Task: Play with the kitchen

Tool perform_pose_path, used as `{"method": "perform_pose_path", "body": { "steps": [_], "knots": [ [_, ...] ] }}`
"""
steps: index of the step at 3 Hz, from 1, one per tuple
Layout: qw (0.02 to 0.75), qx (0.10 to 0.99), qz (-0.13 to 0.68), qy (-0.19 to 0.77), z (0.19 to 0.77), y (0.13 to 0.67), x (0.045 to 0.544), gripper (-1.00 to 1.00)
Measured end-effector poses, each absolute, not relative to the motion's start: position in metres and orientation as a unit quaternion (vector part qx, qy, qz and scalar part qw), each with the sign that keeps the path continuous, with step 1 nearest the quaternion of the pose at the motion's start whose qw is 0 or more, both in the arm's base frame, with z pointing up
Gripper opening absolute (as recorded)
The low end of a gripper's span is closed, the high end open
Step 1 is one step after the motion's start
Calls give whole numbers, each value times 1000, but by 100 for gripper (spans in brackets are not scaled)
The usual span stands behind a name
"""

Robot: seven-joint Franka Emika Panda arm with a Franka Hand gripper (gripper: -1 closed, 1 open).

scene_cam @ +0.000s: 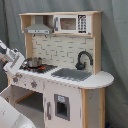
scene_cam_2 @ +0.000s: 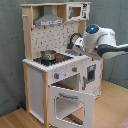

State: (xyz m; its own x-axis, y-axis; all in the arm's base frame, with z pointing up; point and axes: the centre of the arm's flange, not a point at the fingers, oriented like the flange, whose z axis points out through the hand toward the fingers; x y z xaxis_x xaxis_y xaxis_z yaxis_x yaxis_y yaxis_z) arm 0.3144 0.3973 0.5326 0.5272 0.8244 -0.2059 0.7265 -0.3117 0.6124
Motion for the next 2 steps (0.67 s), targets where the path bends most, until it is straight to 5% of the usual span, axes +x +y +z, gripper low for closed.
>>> {"method": "perform_pose_path", "body": {
  "steps": [2],
  "knots": [
    [296,806,92,504,568,384,368,100]
  ]
}}
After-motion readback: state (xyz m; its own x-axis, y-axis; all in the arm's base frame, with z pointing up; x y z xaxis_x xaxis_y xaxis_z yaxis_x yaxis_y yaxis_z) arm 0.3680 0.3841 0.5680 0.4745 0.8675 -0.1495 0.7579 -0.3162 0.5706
